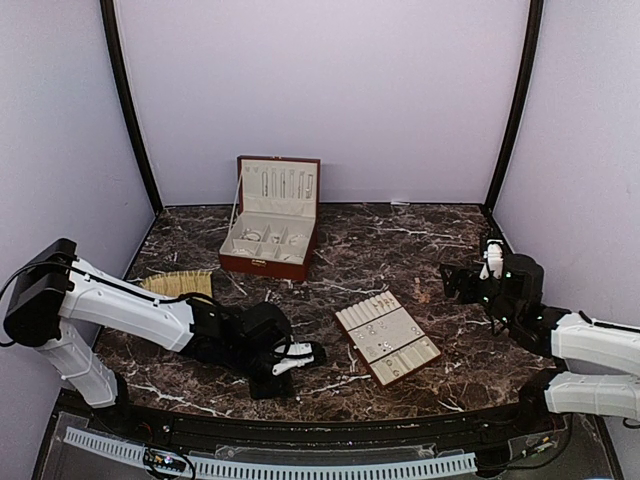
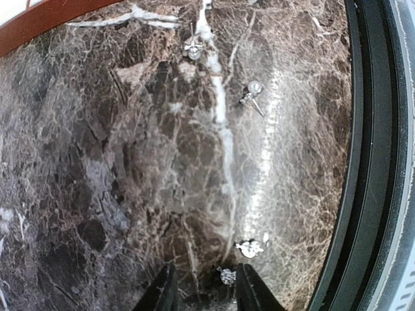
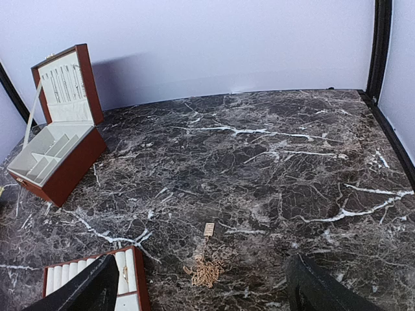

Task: Organize the mixed jewelry
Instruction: Pick up the earring from the center of the board.

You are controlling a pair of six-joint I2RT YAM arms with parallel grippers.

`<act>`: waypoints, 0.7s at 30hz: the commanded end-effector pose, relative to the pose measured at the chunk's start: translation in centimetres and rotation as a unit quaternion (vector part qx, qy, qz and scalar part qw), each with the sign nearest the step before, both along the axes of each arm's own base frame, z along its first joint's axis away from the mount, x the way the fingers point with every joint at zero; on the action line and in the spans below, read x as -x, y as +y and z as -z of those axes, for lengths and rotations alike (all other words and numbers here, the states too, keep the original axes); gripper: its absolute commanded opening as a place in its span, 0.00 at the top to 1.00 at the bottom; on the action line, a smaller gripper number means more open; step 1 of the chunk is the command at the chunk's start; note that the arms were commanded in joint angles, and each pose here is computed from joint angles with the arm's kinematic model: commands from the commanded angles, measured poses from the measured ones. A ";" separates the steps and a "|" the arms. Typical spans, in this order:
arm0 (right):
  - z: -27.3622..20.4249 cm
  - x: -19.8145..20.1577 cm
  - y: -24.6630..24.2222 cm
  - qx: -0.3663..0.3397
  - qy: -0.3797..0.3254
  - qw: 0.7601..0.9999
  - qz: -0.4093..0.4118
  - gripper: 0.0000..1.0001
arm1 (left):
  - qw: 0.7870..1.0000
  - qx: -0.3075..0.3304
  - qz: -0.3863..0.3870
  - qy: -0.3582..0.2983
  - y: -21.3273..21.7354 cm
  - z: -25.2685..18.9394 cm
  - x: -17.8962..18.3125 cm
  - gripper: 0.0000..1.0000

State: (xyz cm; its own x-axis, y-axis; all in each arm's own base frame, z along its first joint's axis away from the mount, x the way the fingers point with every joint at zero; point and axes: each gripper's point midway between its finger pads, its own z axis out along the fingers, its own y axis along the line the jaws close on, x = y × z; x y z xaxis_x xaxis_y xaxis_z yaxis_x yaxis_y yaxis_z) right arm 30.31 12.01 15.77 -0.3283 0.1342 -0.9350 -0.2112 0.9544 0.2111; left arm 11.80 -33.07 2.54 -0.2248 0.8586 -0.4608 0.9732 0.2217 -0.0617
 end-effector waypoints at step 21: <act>-0.5 -0.1 0.0 -0.001 -0.014 1.000 0.002 0.09 | 1.000 -0.002 0.010 -0.002 0.2 -0.3 0.5 0.86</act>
State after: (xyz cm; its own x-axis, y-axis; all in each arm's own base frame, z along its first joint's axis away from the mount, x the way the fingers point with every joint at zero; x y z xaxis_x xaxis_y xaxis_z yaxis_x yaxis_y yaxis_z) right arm 30.31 12.01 15.72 -0.3296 0.1335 -0.9346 -0.2109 0.9545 0.2107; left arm 11.73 -33.01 2.60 -0.2220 0.8593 -0.4609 0.9737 0.2198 -0.0592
